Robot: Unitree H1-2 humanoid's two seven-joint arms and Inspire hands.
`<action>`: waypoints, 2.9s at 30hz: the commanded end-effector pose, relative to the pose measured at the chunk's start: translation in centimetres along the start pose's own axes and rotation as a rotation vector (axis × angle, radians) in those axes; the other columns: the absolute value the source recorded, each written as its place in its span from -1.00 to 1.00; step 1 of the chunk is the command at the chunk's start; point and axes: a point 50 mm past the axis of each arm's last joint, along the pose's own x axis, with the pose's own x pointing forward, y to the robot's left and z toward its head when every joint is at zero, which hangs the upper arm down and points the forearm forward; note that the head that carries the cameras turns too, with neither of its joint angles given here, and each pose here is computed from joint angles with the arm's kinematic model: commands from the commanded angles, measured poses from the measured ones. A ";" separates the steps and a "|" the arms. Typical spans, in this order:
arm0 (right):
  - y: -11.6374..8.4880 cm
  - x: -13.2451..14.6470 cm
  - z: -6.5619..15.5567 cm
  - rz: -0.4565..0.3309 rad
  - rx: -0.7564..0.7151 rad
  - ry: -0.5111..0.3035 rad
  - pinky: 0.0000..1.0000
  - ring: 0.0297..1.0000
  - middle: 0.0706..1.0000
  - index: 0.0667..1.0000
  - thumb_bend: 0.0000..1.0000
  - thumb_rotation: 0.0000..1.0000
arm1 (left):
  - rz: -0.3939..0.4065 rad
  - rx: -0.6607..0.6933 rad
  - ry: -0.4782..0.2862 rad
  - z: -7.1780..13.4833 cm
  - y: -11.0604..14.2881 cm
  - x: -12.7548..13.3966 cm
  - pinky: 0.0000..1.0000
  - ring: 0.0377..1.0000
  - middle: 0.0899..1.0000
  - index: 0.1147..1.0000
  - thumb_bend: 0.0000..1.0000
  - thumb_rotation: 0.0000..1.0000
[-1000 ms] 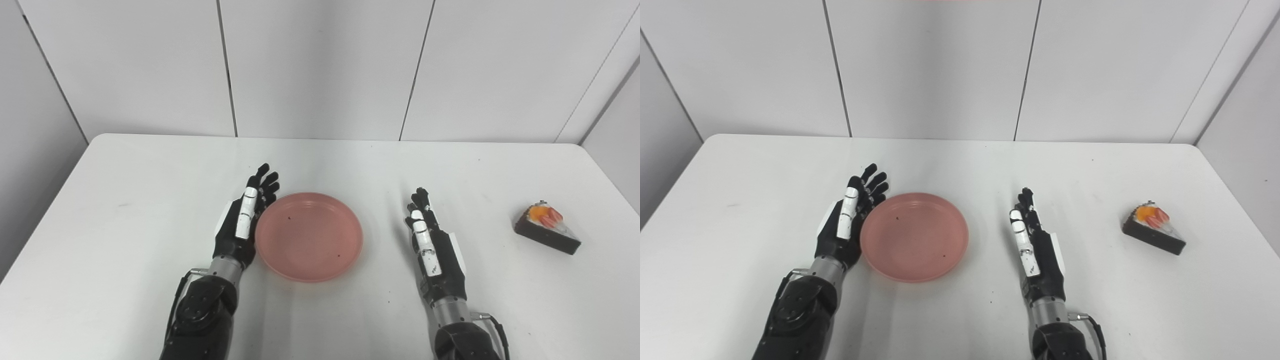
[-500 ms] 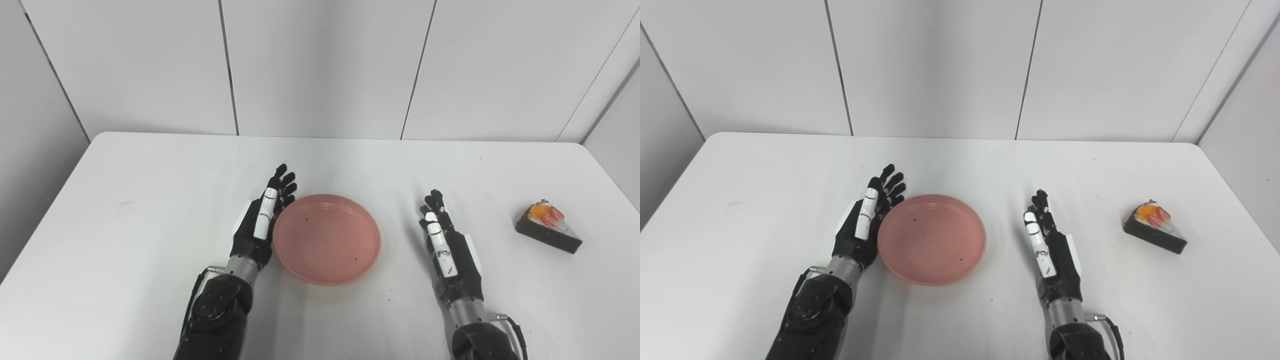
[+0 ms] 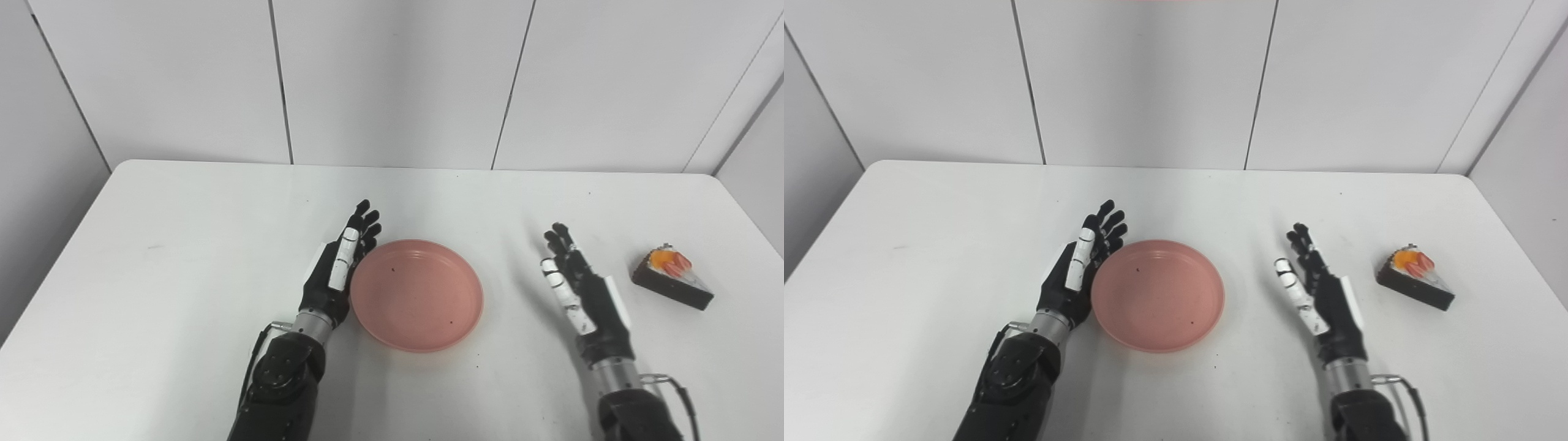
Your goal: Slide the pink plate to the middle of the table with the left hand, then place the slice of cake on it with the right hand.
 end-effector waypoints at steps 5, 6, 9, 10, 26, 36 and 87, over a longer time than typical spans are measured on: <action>-6.7 3.0 3.2 -0.064 -0.148 -0.202 0.68 0.71 0.71 0.76 0.43 0.19 | 0.020 -0.004 0.042 -2.2 -1.2 -0.3 0.97 0.93 0.94 0.95 0.35 1.00; -7.8 3.3 3.7 -0.065 -0.173 -0.216 0.63 0.69 0.69 0.74 0.43 0.16 | 0.020 -0.004 0.044 -2.2 -1.2 -0.2 0.97 0.93 0.94 0.95 0.34 1.00; -9.6 3.8 5.0 -0.092 -0.263 -0.221 0.54 0.64 0.65 0.69 0.42 0.09 | 0.021 -0.011 0.037 -2.3 -1.3 -0.2 1.00 0.92 0.94 0.96 0.31 1.00; -9.9 3.8 5.5 -0.110 -0.303 -0.211 0.50 0.60 0.63 0.67 0.45 0.11 | 0.022 -0.013 0.033 -2.3 -1.3 -0.2 0.99 0.93 0.95 0.97 0.30 1.00; -13.5 5.4 8.6 -0.157 -0.682 -0.078 0.61 0.67 0.68 0.74 0.52 0.05 | 0.033 0.021 0.019 -2.6 0.7 -1.2 0.97 0.94 0.97 0.96 0.30 1.00; -12.7 6.0 7.3 -0.182 -0.729 -0.002 0.56 0.68 0.70 0.74 0.56 -0.02 | 0.019 0.018 0.041 -2.8 2.1 -1.8 0.97 0.95 0.97 0.96 0.28 1.00; -15.9 7.3 5.0 0.005 -1.044 0.364 0.31 0.56 0.78 0.75 0.73 -0.45 | -0.045 -0.043 0.054 -4.1 5.2 -3.1 0.90 0.89 0.91 0.88 0.34 1.00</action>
